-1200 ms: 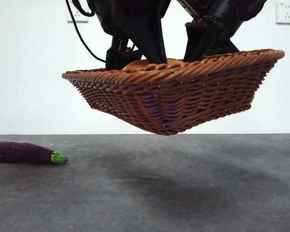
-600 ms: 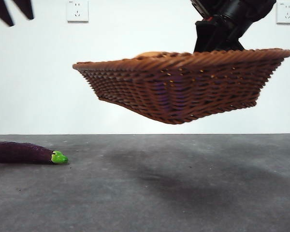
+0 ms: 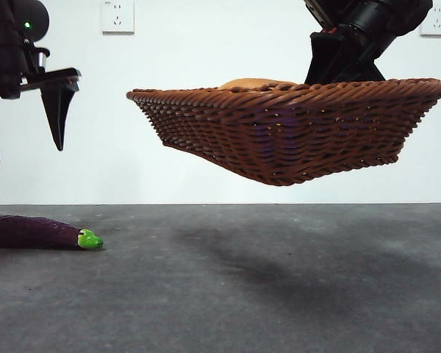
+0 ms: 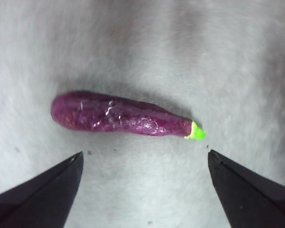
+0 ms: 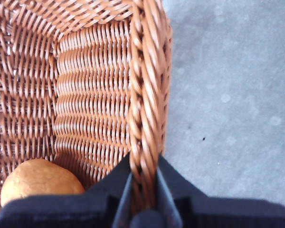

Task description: Help me put the vegetables on the table into the basket

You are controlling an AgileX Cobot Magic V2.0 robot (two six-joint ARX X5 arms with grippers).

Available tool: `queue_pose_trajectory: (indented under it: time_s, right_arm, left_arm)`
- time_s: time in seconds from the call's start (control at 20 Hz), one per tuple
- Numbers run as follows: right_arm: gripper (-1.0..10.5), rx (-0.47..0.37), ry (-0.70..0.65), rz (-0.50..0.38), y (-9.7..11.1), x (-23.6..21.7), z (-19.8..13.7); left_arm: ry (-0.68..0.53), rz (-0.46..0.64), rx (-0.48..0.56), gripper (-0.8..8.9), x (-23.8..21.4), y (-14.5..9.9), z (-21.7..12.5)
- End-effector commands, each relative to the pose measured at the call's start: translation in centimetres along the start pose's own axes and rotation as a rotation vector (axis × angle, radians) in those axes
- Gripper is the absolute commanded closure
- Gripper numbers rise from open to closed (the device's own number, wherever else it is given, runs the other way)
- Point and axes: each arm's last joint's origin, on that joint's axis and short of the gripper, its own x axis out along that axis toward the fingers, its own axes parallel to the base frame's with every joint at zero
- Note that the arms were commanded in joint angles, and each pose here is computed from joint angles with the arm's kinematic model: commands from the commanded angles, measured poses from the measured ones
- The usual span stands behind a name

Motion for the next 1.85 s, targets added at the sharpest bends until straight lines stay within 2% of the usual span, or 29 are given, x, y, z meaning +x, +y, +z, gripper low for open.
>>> queue_pose_trajectory:
  time_s: [0.05,0.15,0.35,0.65,1.0,1.3,1.55,1.8,1.85]
  right_arm:
    - [9.6,-0.011,0.001,0.022,-0.2,0.4,0.0]
    - [9.6,-0.022,-0.009,0.020,-0.2,0.4,0.1]
    - [9.6,-0.039,-0.033,0.022,-0.2,0.4,0.4]
    - [9.6,-0.055,-0.035,0.038,-0.2,0.4,0.4]
    - [9.6,-0.068,-0.046,0.047,-0.2,0.4,0.5]
    - [9.6,-0.089,-0.061,0.044,-0.2,0.4,0.7]
    - [9.6,-0.092,-0.065,0.044,-0.2,0.4,0.7]
    - [9.6,-0.095,-0.071,0.069,-0.1,0.4,0.7]
    - [9.6,-0.095,-0.071,0.069,-0.1,0.4,0.7]
  left_arm:
    - [-0.003,0.064,-0.127,3.75,0.7,-0.4,-0.1]
    - [-0.019,0.120,-0.165,3.75,1.3,-0.7,0.0]
    - [0.024,0.145,-0.240,3.75,3.6,-0.9,0.5]
    - [0.068,0.169,-0.267,3.75,7.6,-1.1,1.3]
    - [0.100,0.185,-0.269,3.75,10.0,-0.9,1.6]
    - [0.084,0.141,-0.244,3.75,8.5,-1.1,1.5]
    - [0.110,0.164,-0.246,3.75,5.1,-1.1,0.2]
    - [0.030,0.183,-0.252,3.76,1.4,-1.2,-0.8]
    - [0.030,0.181,-0.228,3.76,1.2,-1.2,-0.9]
